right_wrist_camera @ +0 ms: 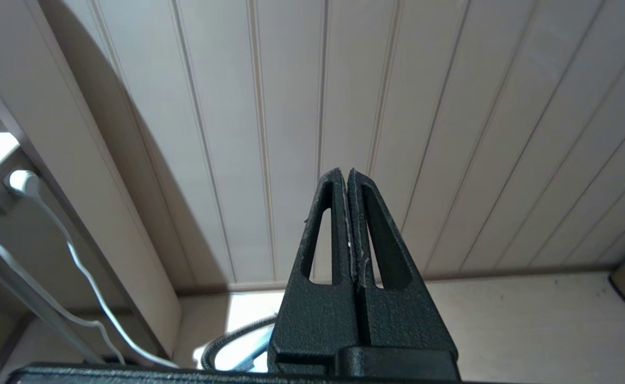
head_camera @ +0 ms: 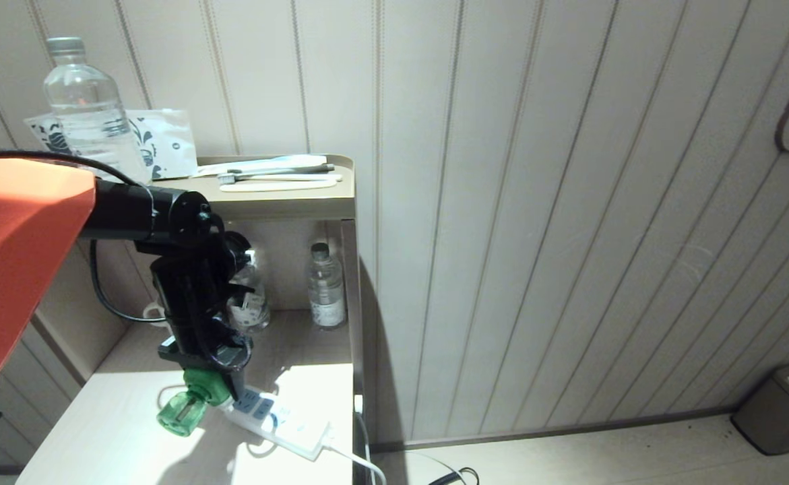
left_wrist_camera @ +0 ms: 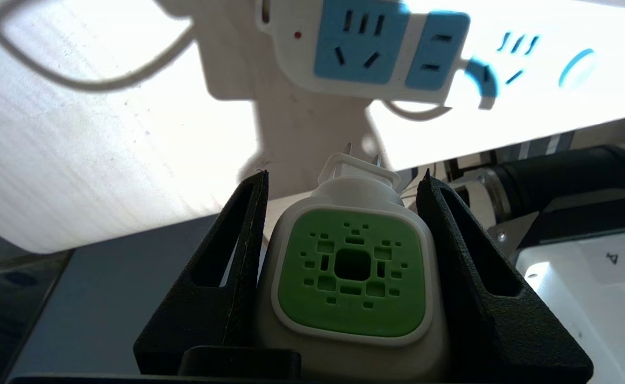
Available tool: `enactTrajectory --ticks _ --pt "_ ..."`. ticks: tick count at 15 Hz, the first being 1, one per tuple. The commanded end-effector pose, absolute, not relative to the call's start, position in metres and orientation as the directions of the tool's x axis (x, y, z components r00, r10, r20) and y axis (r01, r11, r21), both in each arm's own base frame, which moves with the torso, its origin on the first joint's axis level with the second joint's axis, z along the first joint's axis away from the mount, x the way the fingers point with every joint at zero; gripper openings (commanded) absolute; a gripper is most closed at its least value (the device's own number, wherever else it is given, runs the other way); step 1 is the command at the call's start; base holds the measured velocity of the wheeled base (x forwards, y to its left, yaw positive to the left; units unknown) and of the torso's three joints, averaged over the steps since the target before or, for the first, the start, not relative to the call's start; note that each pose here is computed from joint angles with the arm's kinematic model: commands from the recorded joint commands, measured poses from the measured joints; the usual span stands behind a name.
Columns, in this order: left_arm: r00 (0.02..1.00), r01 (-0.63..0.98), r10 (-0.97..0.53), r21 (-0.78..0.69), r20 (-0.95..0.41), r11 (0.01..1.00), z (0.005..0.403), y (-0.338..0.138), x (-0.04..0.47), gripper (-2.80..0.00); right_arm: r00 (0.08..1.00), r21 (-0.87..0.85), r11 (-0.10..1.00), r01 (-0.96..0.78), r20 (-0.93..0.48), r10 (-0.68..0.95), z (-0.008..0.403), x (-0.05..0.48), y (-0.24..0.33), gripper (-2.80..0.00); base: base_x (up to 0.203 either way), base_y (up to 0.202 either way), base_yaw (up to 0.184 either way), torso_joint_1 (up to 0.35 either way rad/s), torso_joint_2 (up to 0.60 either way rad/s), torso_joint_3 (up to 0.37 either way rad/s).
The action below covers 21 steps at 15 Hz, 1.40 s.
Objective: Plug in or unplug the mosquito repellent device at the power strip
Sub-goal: Insert the plug into the socket
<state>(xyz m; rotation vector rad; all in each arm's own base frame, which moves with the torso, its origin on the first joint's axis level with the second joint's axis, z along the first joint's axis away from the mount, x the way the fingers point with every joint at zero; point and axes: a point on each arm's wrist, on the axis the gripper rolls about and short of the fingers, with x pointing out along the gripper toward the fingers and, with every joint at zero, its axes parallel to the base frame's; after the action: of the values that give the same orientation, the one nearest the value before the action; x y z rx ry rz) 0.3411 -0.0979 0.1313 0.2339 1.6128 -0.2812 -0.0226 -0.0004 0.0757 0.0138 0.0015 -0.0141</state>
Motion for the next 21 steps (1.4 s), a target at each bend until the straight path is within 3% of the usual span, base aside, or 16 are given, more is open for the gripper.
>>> enactTrajectory --ticks 1,5,12,21 --pt "-0.07 0.321 -0.021 -0.043 -0.997 0.946 0.139 -0.097 0.332 -2.8 1.0 0.014 1.0 0.014 -0.002 -0.014 0.076 -0.023 0.0 -2.8 0.0 0.0 0.0 0.041 0.02 -0.013" --pt "-0.045 0.321 -0.054 -0.065 -0.998 0.945 0.161 -0.09 0.306 -2.8 1.0 0.014 1.0 0.014 -0.002 -0.014 0.076 -0.023 0.0 -2.8 0.0 0.0 0.0 0.0 0.0 0.0" --pt "-0.107 0.322 -0.048 -0.081 -0.993 0.943 0.131 -0.098 0.308 -2.8 1.0 0.014 1.0 0.014 -0.002 -0.014 0.076 -0.023 0.0 -2.8 0.0 0.0 0.0 0.0 0.0 0.0" --pt "-0.055 0.305 -0.061 -0.075 -0.997 0.949 0.119 -0.108 0.329 -2.8 1.0 0.014 1.0 0.013 -0.002 -0.013 0.076 -0.023 0.0 -2.8 0.0 0.0 0.0 0.0 0.0 0.0"
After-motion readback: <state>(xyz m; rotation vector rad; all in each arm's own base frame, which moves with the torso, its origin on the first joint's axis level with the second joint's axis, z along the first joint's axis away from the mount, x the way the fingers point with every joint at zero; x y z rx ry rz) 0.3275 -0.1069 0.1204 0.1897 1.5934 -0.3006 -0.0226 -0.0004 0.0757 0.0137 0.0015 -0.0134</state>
